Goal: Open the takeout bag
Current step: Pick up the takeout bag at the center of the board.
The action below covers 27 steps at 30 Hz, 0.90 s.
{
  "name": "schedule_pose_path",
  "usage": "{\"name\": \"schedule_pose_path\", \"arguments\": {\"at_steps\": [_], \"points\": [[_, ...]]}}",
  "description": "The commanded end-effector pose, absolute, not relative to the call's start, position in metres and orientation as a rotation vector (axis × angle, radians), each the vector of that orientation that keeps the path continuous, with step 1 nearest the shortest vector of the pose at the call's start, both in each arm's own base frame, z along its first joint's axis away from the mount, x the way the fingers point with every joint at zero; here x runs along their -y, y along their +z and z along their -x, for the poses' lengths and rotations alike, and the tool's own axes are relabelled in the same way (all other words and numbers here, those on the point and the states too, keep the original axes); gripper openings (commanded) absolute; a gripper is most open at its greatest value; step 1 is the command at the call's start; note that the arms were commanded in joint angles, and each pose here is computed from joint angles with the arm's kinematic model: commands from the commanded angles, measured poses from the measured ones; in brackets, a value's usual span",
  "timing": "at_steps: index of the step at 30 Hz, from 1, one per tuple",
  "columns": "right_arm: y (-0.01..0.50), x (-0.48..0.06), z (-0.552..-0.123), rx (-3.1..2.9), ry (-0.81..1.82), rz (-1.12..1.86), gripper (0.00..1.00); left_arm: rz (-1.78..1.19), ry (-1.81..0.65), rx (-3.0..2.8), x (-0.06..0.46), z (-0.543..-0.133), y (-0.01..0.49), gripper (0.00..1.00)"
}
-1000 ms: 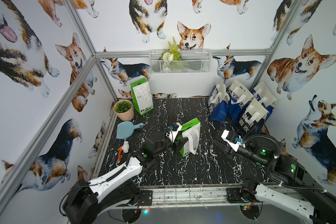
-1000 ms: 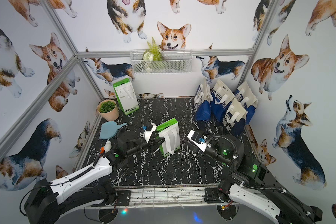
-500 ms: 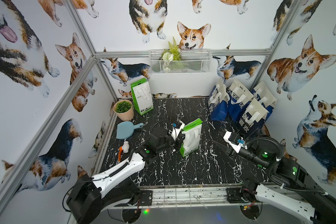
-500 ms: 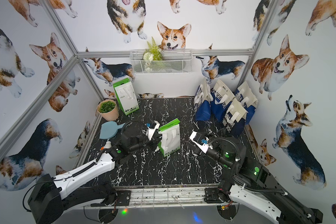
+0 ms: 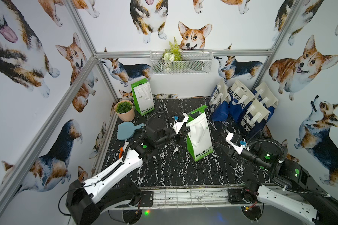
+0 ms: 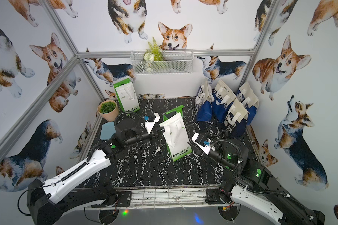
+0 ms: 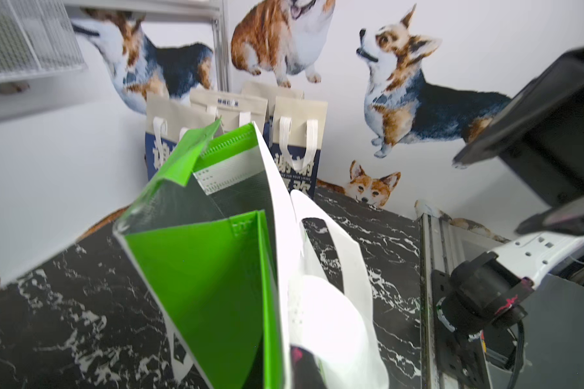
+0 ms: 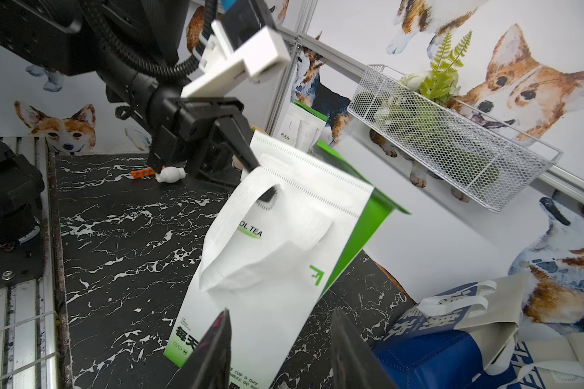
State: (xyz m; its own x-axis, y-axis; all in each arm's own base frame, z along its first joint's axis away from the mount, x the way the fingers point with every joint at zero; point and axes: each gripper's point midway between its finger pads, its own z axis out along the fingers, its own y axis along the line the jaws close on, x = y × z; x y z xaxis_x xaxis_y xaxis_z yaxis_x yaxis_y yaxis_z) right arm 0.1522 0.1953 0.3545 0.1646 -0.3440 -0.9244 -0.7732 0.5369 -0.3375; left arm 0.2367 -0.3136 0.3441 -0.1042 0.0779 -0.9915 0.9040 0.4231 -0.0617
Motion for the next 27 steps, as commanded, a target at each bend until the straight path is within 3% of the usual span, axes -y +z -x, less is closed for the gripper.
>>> {"name": "schedule_pose_path", "arguments": {"at_steps": [1, 11, 27], "points": [[0.366, -0.195, -0.154, -1.401, 0.407, 0.995, 0.49, -0.894, -0.781, -1.461, 0.31, -0.253, 0.366, 0.0], [0.365, -0.195, -0.153, -1.404, 0.411, 0.992, 0.49, -0.697, -0.581, -1.489, 0.273, -0.346, 0.384, 0.0], [0.364, -0.198, -0.144, -1.4, 0.457, 1.015, 0.49, -0.421, -0.31, -1.612, 0.19, -0.531, 0.339, 0.0]]}}
